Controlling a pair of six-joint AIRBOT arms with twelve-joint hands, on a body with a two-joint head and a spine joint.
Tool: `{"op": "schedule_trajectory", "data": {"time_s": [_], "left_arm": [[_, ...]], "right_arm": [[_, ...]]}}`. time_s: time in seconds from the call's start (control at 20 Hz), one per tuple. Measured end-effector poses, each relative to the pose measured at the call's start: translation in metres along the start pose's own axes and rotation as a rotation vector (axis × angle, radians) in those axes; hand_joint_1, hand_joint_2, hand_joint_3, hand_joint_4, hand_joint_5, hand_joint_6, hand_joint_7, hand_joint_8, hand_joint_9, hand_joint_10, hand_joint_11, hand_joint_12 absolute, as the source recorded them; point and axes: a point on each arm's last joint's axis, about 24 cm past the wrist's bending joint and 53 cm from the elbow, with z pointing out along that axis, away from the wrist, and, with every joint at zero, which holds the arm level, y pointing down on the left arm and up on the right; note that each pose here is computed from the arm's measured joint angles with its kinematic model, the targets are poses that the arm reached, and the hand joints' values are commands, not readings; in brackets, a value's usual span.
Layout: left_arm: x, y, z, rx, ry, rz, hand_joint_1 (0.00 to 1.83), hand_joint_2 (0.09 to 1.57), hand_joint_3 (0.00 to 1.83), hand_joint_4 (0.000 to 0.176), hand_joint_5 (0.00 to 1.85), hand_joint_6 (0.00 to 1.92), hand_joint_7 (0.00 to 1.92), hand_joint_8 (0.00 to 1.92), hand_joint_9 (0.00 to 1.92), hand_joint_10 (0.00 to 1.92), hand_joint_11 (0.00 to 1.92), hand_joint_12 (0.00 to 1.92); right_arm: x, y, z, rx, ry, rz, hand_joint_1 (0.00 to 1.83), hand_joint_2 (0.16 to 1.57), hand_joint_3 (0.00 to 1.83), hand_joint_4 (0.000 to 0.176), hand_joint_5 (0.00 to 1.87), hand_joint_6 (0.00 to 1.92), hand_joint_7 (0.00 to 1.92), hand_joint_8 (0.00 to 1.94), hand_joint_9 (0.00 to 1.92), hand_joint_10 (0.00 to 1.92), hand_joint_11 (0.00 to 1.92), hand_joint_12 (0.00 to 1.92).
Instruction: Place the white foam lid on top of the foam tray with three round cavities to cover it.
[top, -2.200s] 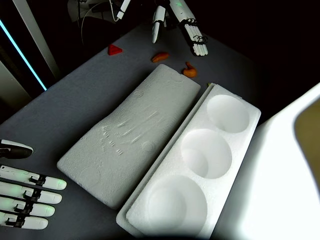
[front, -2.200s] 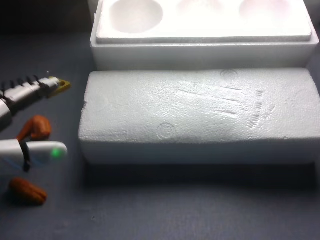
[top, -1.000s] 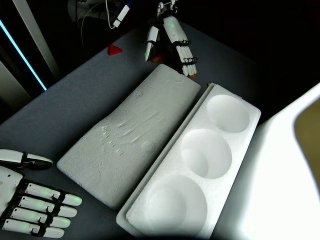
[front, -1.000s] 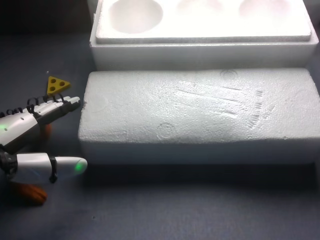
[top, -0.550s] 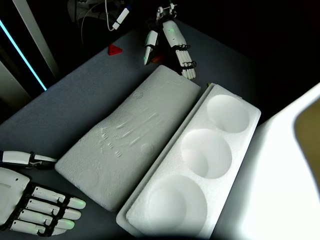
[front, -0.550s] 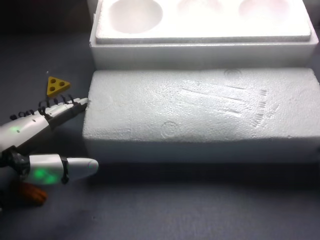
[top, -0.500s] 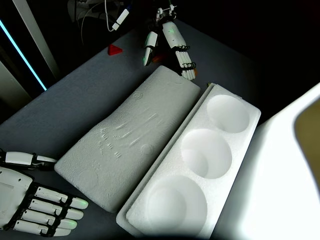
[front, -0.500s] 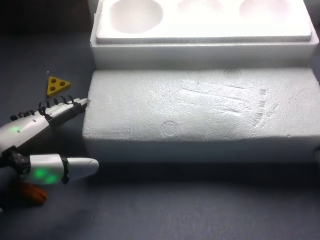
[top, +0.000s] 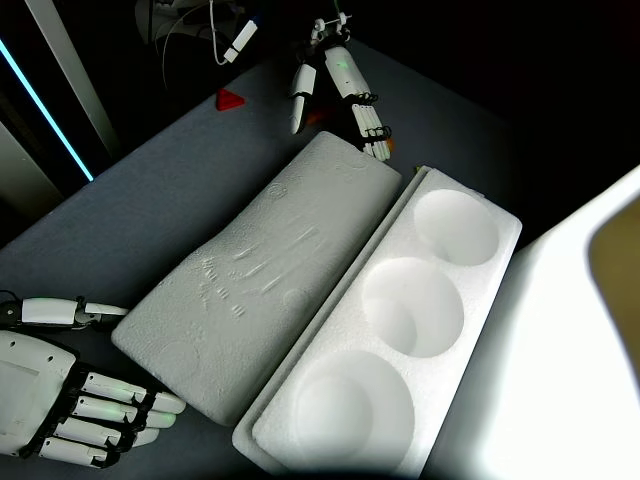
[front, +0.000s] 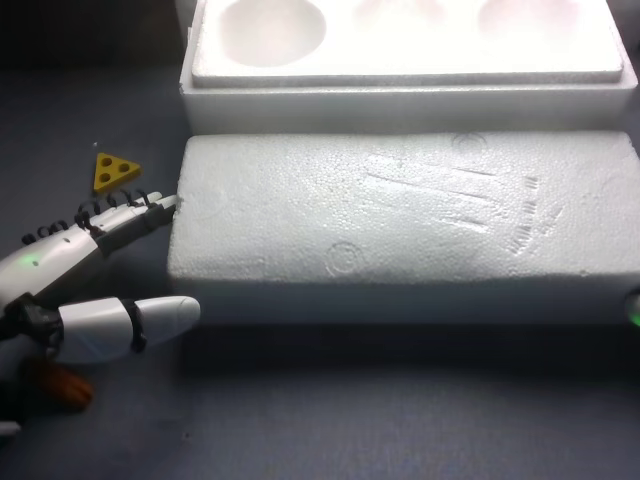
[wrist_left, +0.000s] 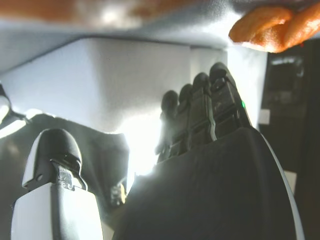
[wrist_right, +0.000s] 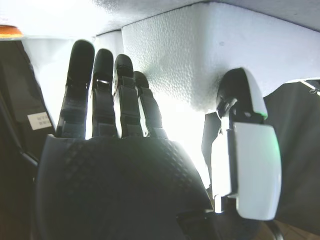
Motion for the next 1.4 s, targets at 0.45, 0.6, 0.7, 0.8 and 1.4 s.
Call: {"op": "schedule_trajectory", "data": {"time_s": [0.45,0.6,0.7,0.8,1.4], "left_arm": [[0.003,-0.030,-0.025,0.081,0.006,-0.026,0.38,1.17,0.01,0.000,0.16,0.01,0.00,0.00,0.00,0.00,0.00,0.00],[0.002,-0.054,-0.032,0.156,0.005,-0.028,0.41,1.18,0.01,0.000,0.16,0.01,0.00,0.00,0.00,0.00,0.00,0.00],[-0.001,-0.065,-0.035,0.189,-0.001,-0.024,0.38,1.19,0.01,0.000,0.16,0.01,0.00,0.00,0.00,0.00,0.00,0.00],[-0.007,-0.074,-0.038,0.210,-0.014,-0.017,0.32,1.21,0.02,0.000,0.13,0.00,0.00,0.00,0.00,0.00,0.00,0.00],[-0.048,-0.126,-0.005,0.359,-0.098,0.007,0.43,1.18,0.00,0.000,0.17,0.01,0.00,0.00,0.00,0.00,0.00,0.00]], "right_arm": [[-0.009,0.026,-0.033,-0.060,-0.007,-0.008,0.45,1.23,0.00,0.000,0.09,0.21,0.13,0.01,0.03,0.32,0.00,1.46],[-0.027,0.041,-0.049,-0.111,-0.054,-0.024,0.43,1.25,0.00,0.000,0.07,0.20,0.15,0.01,0.00,0.52,0.00,1.44],[-0.034,0.052,-0.055,-0.137,-0.072,-0.031,0.41,1.25,0.00,0.000,0.08,0.20,0.06,0.04,0.00,0.22,0.00,1.39],[-0.041,0.064,-0.058,-0.176,-0.086,-0.044,0.49,1.23,0.00,0.000,0.00,0.46,0.09,0.02,0.00,0.29,0.00,1.17],[-0.089,0.115,-0.032,-0.323,-0.196,-0.086,0.40,1.18,0.00,0.000,0.00,0.57,0.32,0.14,0.00,1.05,0.00,1.88]]}}
